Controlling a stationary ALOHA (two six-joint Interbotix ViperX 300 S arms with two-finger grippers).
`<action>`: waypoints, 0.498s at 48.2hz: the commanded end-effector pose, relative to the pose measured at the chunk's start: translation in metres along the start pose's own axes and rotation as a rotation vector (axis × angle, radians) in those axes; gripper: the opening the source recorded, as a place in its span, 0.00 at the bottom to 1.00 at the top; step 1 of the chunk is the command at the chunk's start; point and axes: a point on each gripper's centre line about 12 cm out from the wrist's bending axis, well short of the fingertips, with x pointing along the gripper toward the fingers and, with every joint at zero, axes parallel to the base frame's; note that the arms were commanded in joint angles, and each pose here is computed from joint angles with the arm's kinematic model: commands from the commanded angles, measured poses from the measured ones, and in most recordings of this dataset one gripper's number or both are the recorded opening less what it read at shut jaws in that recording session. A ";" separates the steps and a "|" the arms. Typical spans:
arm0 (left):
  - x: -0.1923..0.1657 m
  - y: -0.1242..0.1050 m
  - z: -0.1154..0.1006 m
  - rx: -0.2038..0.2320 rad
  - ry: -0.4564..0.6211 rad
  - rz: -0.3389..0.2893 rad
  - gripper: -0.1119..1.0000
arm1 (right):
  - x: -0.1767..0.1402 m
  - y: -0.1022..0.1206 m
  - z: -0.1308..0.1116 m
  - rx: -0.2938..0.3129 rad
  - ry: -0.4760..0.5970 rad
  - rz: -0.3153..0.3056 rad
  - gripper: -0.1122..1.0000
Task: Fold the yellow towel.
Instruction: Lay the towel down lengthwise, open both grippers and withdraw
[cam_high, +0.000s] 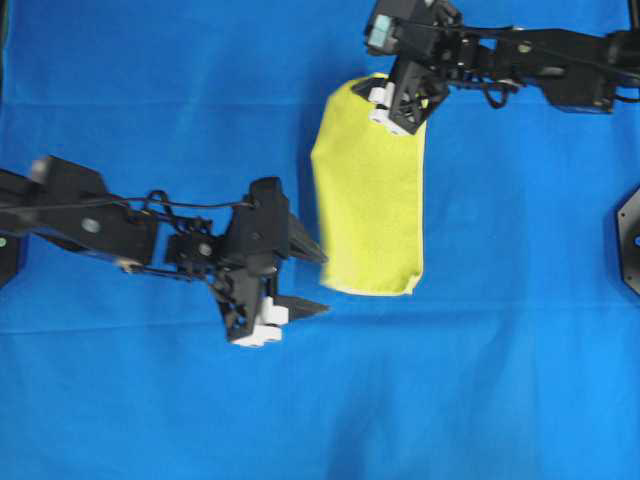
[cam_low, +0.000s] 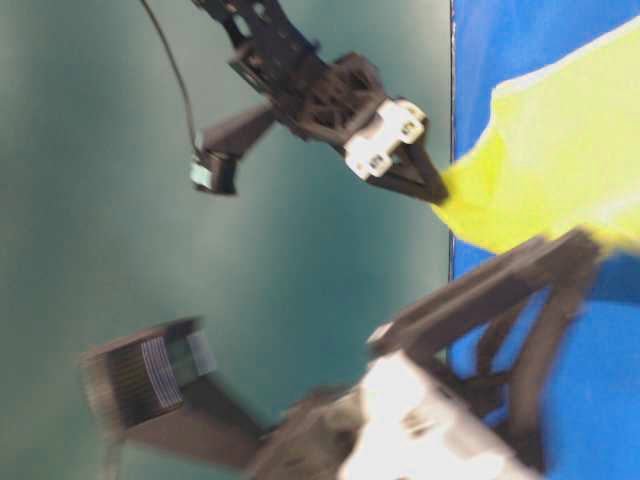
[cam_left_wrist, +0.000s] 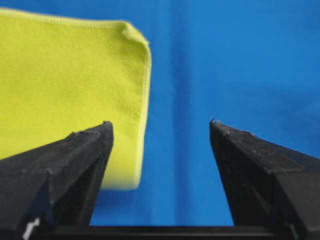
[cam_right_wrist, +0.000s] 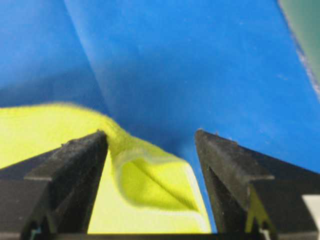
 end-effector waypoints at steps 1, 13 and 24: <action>-0.031 -0.003 0.023 0.004 -0.041 -0.006 0.76 | -0.028 0.002 0.017 -0.012 -0.073 0.000 0.70; -0.086 0.018 0.047 0.035 -0.183 0.034 0.76 | -0.084 0.012 0.016 -0.027 -0.177 0.020 0.70; -0.119 0.047 0.042 0.066 -0.303 0.112 0.76 | -0.128 0.019 -0.008 -0.016 -0.274 0.053 0.70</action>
